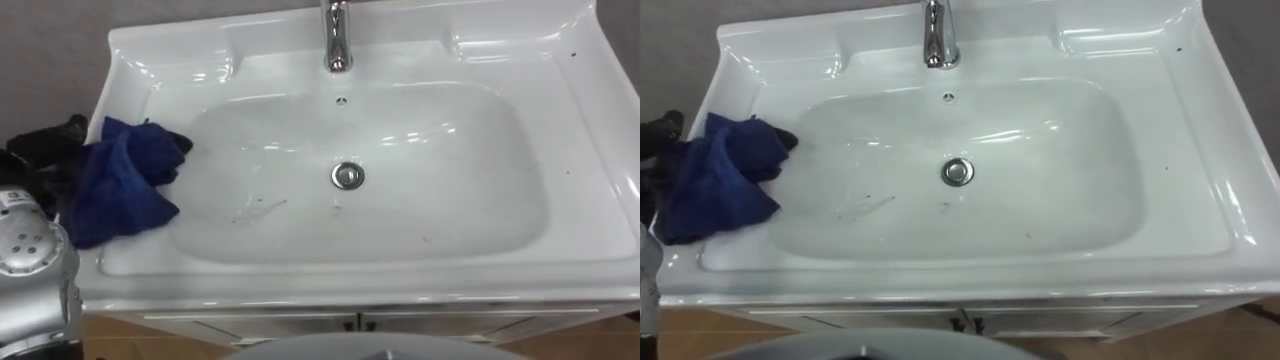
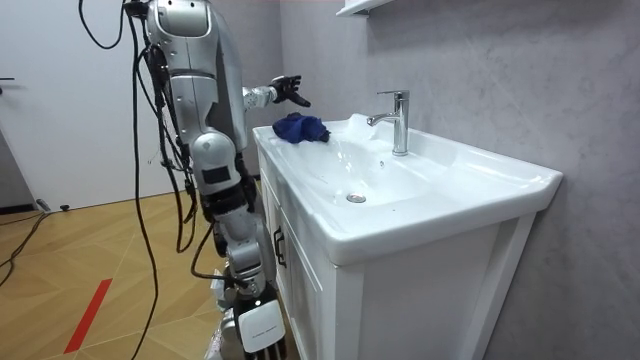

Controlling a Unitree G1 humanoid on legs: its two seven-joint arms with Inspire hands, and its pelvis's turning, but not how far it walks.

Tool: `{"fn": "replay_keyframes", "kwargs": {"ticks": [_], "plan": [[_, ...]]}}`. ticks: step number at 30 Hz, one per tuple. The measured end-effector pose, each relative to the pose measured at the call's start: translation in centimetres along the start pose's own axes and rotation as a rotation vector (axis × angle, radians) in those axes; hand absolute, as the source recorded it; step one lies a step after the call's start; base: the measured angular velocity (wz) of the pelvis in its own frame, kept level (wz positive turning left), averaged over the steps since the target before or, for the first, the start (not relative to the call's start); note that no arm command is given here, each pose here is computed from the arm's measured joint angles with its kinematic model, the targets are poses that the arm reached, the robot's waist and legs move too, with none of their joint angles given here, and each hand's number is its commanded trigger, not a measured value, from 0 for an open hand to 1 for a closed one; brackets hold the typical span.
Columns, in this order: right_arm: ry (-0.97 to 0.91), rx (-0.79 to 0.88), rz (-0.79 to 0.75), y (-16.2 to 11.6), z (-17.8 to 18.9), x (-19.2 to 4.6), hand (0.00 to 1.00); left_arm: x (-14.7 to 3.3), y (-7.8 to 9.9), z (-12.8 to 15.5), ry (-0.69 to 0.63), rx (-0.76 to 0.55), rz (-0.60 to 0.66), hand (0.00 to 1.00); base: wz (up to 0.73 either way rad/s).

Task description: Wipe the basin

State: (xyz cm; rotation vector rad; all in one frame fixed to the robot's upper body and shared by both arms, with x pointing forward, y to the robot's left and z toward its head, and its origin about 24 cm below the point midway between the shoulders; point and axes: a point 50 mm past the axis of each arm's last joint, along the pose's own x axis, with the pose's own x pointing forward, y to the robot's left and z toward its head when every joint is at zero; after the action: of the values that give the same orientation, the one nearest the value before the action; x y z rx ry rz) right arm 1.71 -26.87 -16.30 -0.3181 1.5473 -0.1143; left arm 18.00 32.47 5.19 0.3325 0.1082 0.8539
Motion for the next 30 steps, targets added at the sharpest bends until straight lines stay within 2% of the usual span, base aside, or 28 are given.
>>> {"fn": "replay_keyframes", "kwargs": {"ticks": [4, 10, 15, 19, 21, 25, 28, 30], "plan": [[0.001, -0.006, -0.009, -0.3, -0.1, 0.0, 0.00, 0.5, 1.3, 0.8, -0.030, -0.015, 0.089, 0.00, 0.01], [0.002, -0.006, -0.034, -0.4, -1.0, -0.1, 0.00, 1.6, 5.0, 1.5, -0.062, -0.002, 0.284, 0.00, 0.00], [0.015, -0.010, -0.047, -0.4, -1.9, -0.1, 0.00, 1.5, 8.3, -1.0, 0.063, -0.085, 0.504, 0.00, 0.05], [0.012, -0.029, -0.061, -0.8, -1.9, -0.1, 0.00, 1.1, 10.2, -2.8, 0.142, -0.103, 0.660, 0.00, 0.00], [0.005, -0.035, -0.068, -1.0, -2.2, -0.2, 0.00, 0.3, 11.5, -5.0, 0.230, -0.101, 0.734, 0.00, 0.00], [-0.009, -0.037, -0.063, -1.0, -2.1, -0.3, 0.00, -1.2, 13.0, -8.0, 0.385, -0.116, 0.835, 0.00, 0.08], [-0.012, -0.099, -0.065, -1.1, -1.8, -0.3, 0.00, -3.0, 14.0, -10.7, 0.516, -0.105, 0.879, 0.00, 0.04], [-0.014, -0.124, -0.057, -1.1, -1.7, -0.3, 0.00, -5.0, 15.0, -13.0, 0.629, -0.038, 0.914, 0.00, 0.05]]}}
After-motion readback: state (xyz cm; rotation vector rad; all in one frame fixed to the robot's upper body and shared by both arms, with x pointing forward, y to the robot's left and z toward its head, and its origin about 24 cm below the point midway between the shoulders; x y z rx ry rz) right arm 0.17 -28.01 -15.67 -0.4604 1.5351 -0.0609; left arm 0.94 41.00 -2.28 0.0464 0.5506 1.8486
